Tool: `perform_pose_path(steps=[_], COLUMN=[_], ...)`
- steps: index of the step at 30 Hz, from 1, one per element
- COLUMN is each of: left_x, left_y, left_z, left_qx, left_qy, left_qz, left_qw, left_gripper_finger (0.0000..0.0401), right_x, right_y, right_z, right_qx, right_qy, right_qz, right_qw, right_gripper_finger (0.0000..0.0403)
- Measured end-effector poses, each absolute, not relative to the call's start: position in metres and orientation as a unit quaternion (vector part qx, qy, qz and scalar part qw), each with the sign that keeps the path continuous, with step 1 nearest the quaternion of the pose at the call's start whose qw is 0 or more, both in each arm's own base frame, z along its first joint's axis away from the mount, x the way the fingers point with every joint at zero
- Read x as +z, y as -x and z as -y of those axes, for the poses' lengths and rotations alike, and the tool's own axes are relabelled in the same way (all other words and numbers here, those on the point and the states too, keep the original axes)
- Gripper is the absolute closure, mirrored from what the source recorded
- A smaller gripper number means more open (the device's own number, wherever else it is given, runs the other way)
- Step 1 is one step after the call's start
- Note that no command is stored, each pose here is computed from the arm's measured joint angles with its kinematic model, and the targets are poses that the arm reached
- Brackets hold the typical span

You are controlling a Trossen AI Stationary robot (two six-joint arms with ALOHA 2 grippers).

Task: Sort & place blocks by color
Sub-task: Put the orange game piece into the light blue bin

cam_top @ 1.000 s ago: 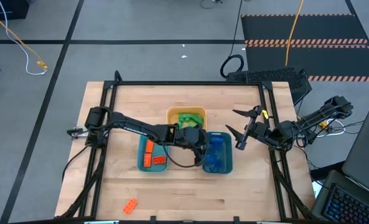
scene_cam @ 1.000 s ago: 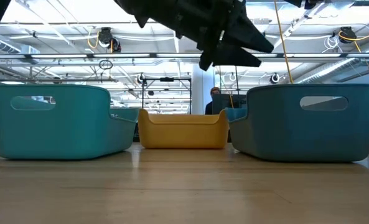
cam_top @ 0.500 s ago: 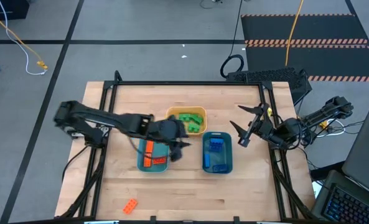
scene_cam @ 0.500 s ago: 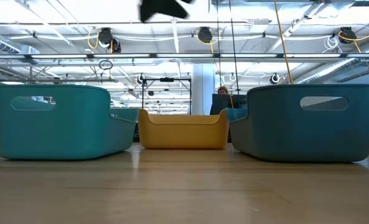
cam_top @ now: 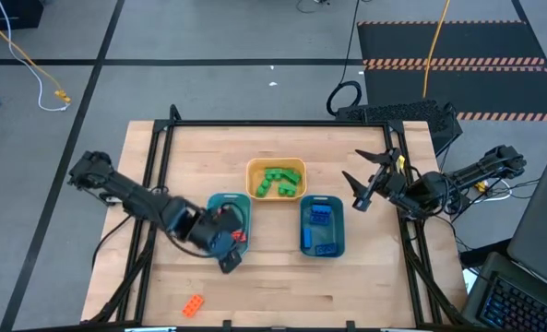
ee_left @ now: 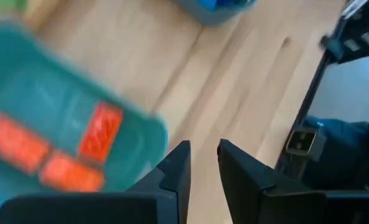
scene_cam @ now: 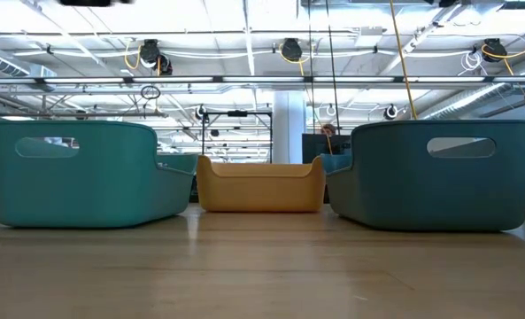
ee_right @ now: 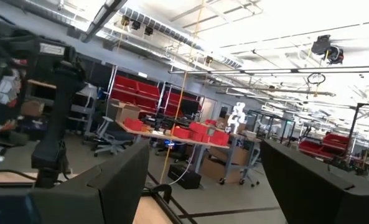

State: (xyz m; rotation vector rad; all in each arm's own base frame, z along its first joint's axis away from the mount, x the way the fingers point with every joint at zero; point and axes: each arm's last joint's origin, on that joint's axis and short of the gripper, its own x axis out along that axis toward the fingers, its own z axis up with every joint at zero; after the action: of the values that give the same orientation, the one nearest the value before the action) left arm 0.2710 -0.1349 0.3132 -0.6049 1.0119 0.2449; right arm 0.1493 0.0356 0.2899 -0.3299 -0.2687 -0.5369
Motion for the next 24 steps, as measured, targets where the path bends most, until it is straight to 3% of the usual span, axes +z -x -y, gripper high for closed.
perform_pose_path(steps=[10, 18, 24], left_x=[0.295, 0.257, 0.23], left_y=[-0.228, -0.21, -0.205], left_z=[0.196, 0.245, 0.262], left_qx=[0.173, 0.259, 0.307], left_qy=[0.375, 0.426, 0.399], left_qz=[-0.554, -0.622, -0.635], left_qw=[0.723, 0.604, 0.586], left_gripper_finger=[0.032, 0.032, 0.032], right_x=[0.289, 0.285, 0.281], right_y=[-0.15, -0.152, -0.154], right_z=[-0.035, -0.036, -0.037], right_qx=[-0.259, -0.247, -0.235], right_qy=[0.126, 0.084, 0.037], right_qz=[0.139, 0.134, 0.13], right_qw=[0.947, 0.956, 0.963], right_gripper_finger=[0.0103, 0.0103, 0.0103])
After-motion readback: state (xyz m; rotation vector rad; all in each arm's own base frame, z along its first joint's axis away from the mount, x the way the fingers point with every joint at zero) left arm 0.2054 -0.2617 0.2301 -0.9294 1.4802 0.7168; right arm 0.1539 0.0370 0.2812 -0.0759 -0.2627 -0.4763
